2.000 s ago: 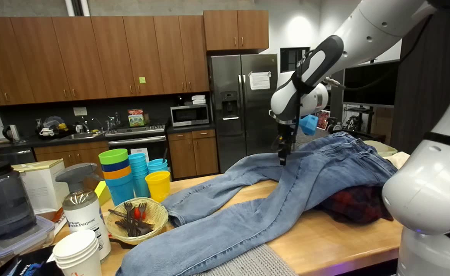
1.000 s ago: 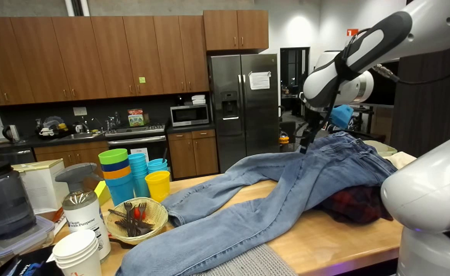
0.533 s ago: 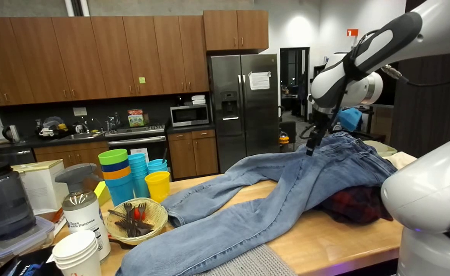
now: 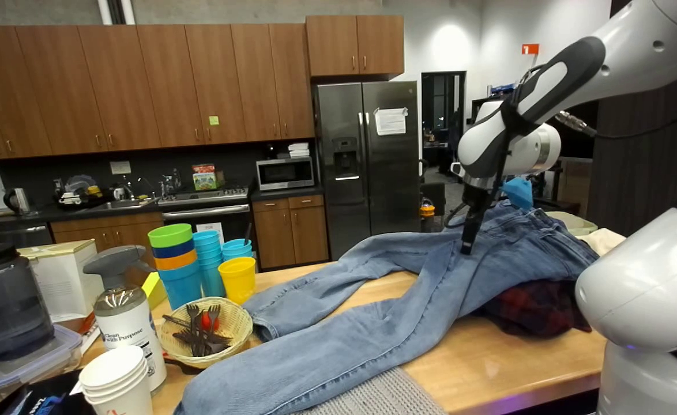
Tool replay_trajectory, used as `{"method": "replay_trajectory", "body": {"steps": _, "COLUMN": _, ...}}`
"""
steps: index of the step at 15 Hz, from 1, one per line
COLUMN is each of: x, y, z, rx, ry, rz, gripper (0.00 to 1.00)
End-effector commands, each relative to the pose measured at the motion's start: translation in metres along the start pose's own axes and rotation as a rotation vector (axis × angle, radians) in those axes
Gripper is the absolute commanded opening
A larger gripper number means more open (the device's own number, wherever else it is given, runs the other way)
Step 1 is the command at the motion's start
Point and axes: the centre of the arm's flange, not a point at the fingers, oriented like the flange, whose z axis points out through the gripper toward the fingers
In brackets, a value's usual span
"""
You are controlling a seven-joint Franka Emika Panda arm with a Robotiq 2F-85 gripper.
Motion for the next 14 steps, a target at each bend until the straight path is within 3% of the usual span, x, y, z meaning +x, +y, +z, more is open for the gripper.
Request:
{"method": "replay_trajectory", "body": {"steps": 1, "x": 0.008, "y": -0.009, "z": 0.016, "rx": -0.002, "ry": -0.008, "rz": -0.086, "gripper": 1.00}}
{"method": "replay_trajectory", "body": {"steps": 6, "x": 0.039, "y": -0.039, "z": 0.023, "rx": -0.038, "ry": -0.042, "rz": -0.373, "gripper": 1.00}}
{"method": "replay_trajectory", "body": {"steps": 14, "x": 0.075, "y": -0.078, "z": 0.033, "rx": -0.023, "ry": -0.140, "rz": -0.813, "gripper": 1.00}}
